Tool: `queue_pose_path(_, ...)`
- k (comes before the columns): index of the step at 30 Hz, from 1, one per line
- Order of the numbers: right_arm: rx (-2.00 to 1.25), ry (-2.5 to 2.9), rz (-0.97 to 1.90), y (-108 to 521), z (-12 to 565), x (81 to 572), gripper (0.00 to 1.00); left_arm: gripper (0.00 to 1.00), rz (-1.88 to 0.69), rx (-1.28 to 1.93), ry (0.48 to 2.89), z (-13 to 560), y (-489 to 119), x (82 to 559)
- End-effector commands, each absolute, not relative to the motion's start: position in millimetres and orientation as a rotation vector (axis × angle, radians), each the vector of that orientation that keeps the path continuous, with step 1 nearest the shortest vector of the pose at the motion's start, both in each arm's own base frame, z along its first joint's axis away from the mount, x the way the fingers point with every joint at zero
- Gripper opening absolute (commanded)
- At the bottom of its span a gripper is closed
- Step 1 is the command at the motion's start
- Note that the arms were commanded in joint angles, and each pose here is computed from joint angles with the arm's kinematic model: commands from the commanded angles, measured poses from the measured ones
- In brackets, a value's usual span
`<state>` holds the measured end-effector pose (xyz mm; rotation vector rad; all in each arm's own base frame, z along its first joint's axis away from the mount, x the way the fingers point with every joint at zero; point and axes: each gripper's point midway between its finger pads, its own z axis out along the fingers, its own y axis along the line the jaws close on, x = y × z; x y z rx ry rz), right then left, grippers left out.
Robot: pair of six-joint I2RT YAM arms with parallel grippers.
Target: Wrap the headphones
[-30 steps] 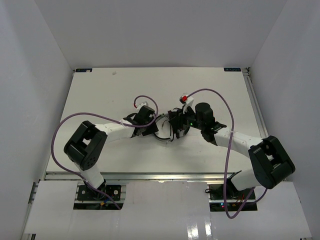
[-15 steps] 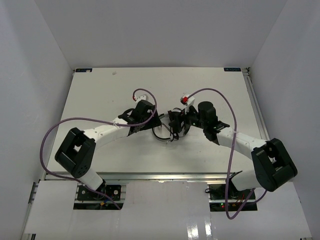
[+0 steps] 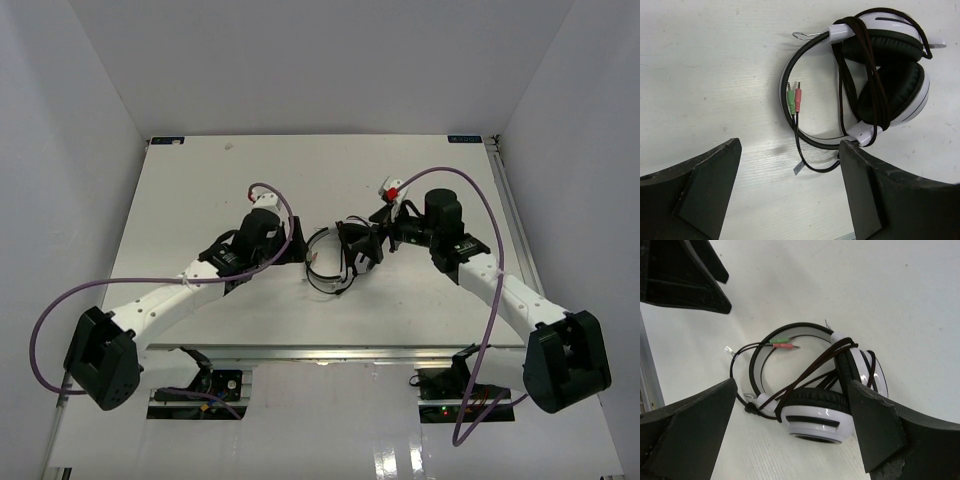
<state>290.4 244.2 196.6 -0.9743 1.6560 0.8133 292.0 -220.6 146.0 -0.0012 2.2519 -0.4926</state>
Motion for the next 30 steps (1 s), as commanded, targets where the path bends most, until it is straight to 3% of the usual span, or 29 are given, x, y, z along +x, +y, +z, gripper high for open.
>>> queue_pose_path(1,-1.004,1.620,0.791,233.7,226.0,286.9,0.97,0.92,-0.411,0.208,2.136,175.6,-203.8,287.3)
queue_pose_path(4,-0.907,1.714,0.671,212.3,227.5,298.1,0.90,0.95,-0.343,0.352,2.044,193.7,-190.6,281.5)
queue_pose_path(11,-0.506,1.839,0.416,135.4,230.2,316.8,0.90,0.98,-0.438,0.535,1.815,223.1,-173.8,233.5)
queue_pose_path(19,-0.183,1.863,0.085,46.2,216.1,315.7,0.90,0.98,-0.497,0.398,1.579,257.0,-141.5,201.9)
queue_pose_path(30,-0.002,1.906,0.154,12.2,173.0,294.1,0.90,0.98,-0.540,0.400,1.512,262.5,-140.0,191.3)
